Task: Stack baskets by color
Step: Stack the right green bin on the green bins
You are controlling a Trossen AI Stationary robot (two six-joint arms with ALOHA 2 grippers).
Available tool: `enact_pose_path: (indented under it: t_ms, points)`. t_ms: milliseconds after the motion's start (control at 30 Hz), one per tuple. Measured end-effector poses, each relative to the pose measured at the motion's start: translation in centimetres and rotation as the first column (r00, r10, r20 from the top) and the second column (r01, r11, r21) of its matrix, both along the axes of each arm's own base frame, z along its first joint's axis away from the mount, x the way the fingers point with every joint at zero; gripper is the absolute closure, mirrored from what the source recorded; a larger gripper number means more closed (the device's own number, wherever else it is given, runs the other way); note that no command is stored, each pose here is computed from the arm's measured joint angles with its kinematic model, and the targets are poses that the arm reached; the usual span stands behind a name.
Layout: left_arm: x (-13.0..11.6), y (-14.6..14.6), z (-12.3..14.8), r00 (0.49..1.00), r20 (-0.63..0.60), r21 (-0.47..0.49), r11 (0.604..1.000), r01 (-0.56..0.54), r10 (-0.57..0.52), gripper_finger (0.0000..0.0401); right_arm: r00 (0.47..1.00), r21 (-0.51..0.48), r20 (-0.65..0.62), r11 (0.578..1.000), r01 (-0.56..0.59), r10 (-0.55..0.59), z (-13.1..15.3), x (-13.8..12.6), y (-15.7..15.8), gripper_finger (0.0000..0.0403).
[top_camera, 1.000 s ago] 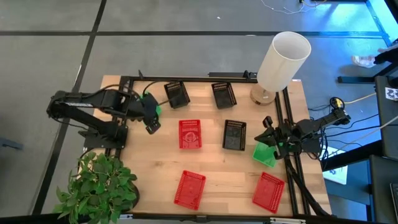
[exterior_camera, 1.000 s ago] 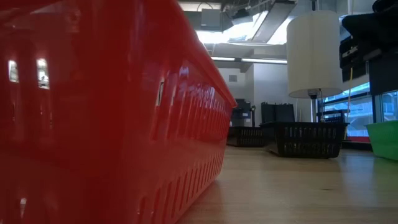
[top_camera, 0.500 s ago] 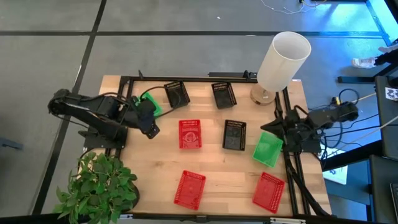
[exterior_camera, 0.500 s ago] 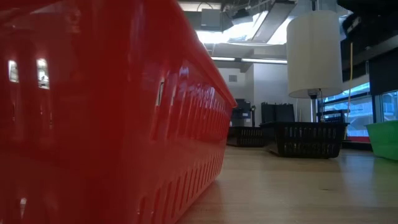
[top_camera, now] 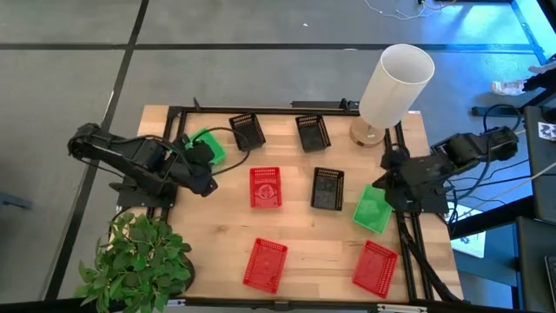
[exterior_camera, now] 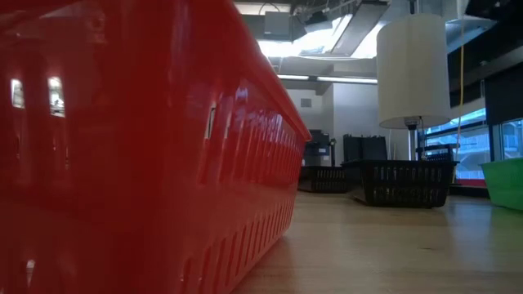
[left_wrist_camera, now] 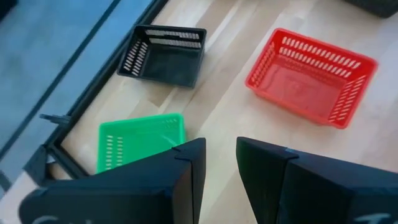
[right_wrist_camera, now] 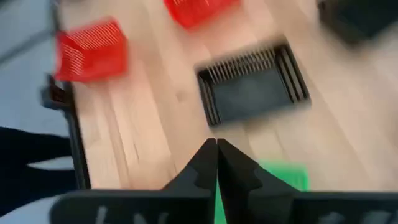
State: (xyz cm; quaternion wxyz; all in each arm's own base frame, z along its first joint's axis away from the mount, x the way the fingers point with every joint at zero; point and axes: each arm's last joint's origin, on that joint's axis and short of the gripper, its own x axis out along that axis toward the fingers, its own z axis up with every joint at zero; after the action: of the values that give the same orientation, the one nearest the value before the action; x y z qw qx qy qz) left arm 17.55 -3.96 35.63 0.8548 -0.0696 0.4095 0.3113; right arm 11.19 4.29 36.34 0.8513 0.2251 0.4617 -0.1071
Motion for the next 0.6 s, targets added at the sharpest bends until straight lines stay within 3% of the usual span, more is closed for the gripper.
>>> enact_pose_path:
  t_ms: [100, 233, 467, 600]
  points:
    - [-0.2, -0.1, 0.0, 1.0, -0.011, 0.017, 1.0, 0.003, -0.003, 0.0319, 0.993, 0.033, -0.114, 0.999, 0.036, -0.032, 0.6, 0.6, 0.4, 0.0368]
    - [-0.2, -0.3, 0.0, 0.999, -0.023, 0.029, 0.999, 0.032, -0.031, 0.0319, 0.985, 0.061, -0.172, 0.998, 0.031, -0.02, 0.9, 1.7, 1.0, 0.0346]
    - [-0.2, -0.4, 0.0, 0.999, -0.023, 0.035, 0.999, 0.038, -0.037, 0.0319, 0.959, 0.034, -0.275, 0.997, -0.062, 0.069, -0.7, 3.5, 2.0, 0.0306]
    - [-0.2, -0.4, 0.0, 0.999, -0.023, 0.034, 0.999, 0.038, -0.038, 0.0319, 0.923, 0.087, -0.345, 0.985, -0.15, 0.172, -2.8, 4.6, 2.9, 0.0296]
